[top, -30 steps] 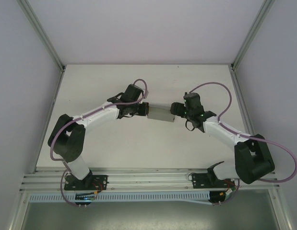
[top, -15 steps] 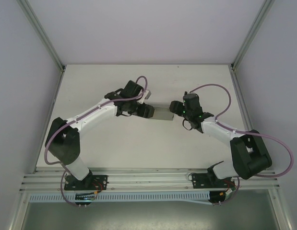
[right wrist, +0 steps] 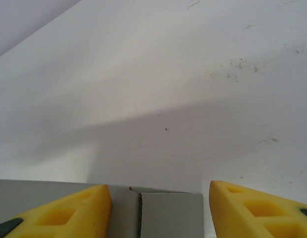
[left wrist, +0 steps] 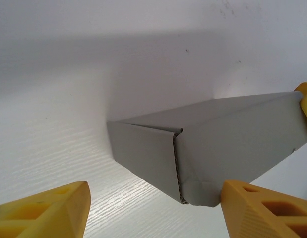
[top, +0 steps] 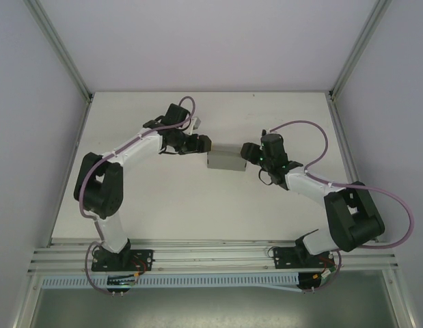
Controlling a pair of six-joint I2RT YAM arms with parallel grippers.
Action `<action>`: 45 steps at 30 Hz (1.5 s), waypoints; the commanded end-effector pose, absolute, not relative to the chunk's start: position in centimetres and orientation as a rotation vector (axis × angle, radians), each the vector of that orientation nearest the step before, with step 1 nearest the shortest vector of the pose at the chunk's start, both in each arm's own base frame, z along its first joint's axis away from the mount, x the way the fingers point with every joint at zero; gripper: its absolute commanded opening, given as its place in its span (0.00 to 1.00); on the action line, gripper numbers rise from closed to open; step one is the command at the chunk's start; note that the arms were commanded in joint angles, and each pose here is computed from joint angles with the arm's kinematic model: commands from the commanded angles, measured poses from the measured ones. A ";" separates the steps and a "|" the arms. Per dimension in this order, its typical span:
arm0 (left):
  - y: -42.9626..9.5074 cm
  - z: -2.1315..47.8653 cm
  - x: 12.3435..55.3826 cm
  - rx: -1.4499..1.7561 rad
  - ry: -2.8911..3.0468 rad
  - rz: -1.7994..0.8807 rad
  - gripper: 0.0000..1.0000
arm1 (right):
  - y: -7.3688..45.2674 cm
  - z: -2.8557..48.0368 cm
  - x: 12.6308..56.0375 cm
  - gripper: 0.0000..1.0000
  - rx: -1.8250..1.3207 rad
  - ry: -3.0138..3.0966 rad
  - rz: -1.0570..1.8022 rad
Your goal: Assemble paper box
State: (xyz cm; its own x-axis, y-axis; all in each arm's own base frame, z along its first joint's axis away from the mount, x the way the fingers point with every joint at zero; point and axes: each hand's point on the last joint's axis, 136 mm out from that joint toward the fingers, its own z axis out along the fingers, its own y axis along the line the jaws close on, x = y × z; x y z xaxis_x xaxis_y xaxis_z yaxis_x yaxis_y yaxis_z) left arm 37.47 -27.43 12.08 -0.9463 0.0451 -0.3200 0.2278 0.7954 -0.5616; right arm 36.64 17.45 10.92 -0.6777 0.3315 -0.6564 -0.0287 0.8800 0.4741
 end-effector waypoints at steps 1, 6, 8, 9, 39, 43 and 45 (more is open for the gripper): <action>-28.8 11.9 37.2 0.226 2.676 -1.028 0.67 | 14.2 1.4 30.2 0.54 0.218 2.629 0.354; -28.6 11.1 37.1 0.196 2.686 -1.077 0.63 | 14.0 1.3 30.0 0.54 0.211 2.636 0.342; -28.4 11.0 37.0 0.186 2.681 -1.065 0.61 | 14.0 1.4 30.1 0.54 0.204 2.633 0.342; -28.1 10.7 36.9 0.183 2.683 -1.054 0.58 | 14.0 1.4 30.1 0.54 0.198 2.630 0.344; -26.9 2.9 33.3 -0.091 2.888 -1.165 0.00 | 15.1 -2.0 29.4 0.09 0.087 2.553 0.458; -27.0 3.0 33.4 -0.079 2.885 -1.175 0.00 | 15.6 -1.7 29.6 0.09 0.071 2.540 0.479; -27.2 3.4 33.5 -0.066 2.876 -1.181 0.00 | 15.8 -1.3 29.8 0.09 0.070 2.536 0.481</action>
State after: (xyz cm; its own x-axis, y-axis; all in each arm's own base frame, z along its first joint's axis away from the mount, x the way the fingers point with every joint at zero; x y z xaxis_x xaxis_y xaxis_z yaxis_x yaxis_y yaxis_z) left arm 36.50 -29.20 10.62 -0.9792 -0.0372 -0.1993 0.1434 0.5678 -0.8106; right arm 37.37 18.56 10.90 -0.5510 0.3409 -0.7617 -0.1996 0.8324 0.5169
